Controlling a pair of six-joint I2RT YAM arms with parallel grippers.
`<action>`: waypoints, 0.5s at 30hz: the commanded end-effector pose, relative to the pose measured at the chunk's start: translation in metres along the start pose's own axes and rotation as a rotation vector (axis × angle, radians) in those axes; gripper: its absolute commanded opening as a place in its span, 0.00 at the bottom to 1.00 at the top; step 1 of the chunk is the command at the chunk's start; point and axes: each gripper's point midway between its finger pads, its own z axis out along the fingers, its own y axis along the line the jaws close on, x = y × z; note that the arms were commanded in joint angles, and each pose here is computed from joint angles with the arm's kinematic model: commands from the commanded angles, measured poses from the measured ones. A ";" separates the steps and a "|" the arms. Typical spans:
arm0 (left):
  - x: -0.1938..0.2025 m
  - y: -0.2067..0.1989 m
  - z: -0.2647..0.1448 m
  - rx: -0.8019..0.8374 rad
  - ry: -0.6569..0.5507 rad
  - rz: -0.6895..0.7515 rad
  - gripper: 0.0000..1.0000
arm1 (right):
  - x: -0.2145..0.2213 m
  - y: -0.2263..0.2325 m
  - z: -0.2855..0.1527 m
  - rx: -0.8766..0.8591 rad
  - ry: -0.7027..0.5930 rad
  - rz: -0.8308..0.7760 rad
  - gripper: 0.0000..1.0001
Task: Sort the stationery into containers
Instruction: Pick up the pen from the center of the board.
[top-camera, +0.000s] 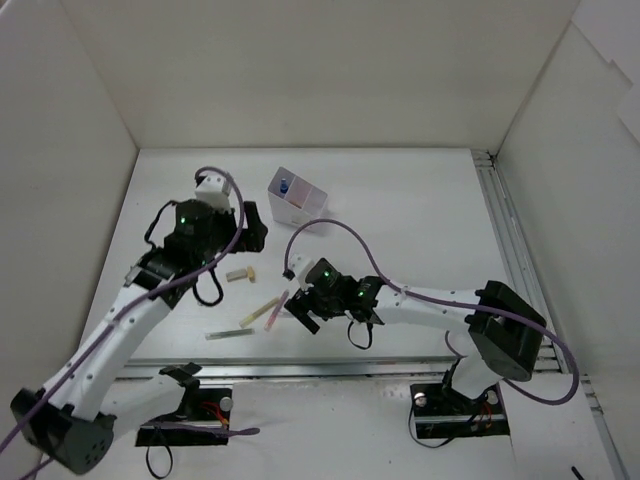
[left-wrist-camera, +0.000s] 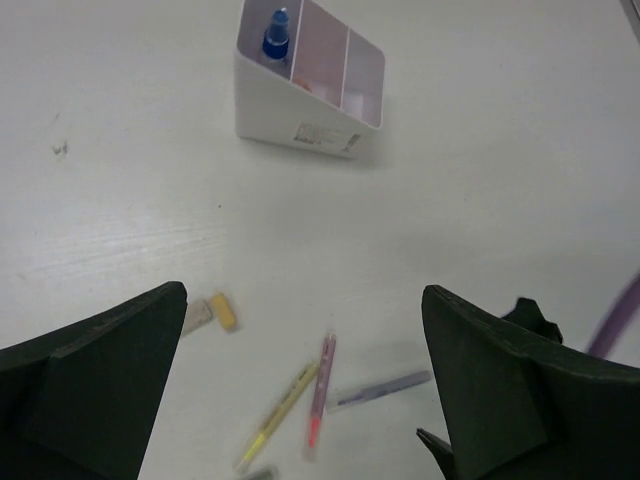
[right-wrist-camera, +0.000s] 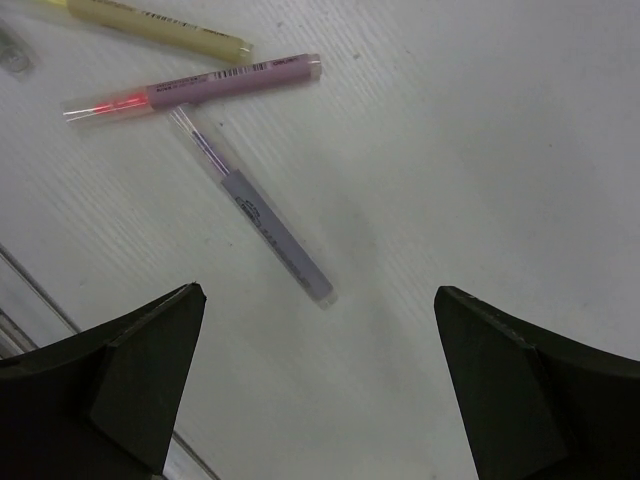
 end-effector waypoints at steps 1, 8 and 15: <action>0.022 0.020 -0.019 -0.090 -0.030 -0.111 1.00 | -0.035 0.011 0.020 -0.048 -0.087 -0.115 0.97; 0.042 0.035 -0.056 -0.128 -0.072 -0.187 1.00 | -0.025 0.019 0.048 -0.077 -0.024 -0.134 0.91; 0.046 0.036 -0.053 -0.138 -0.051 -0.183 1.00 | -0.030 0.032 0.061 -0.132 -0.025 -0.157 0.86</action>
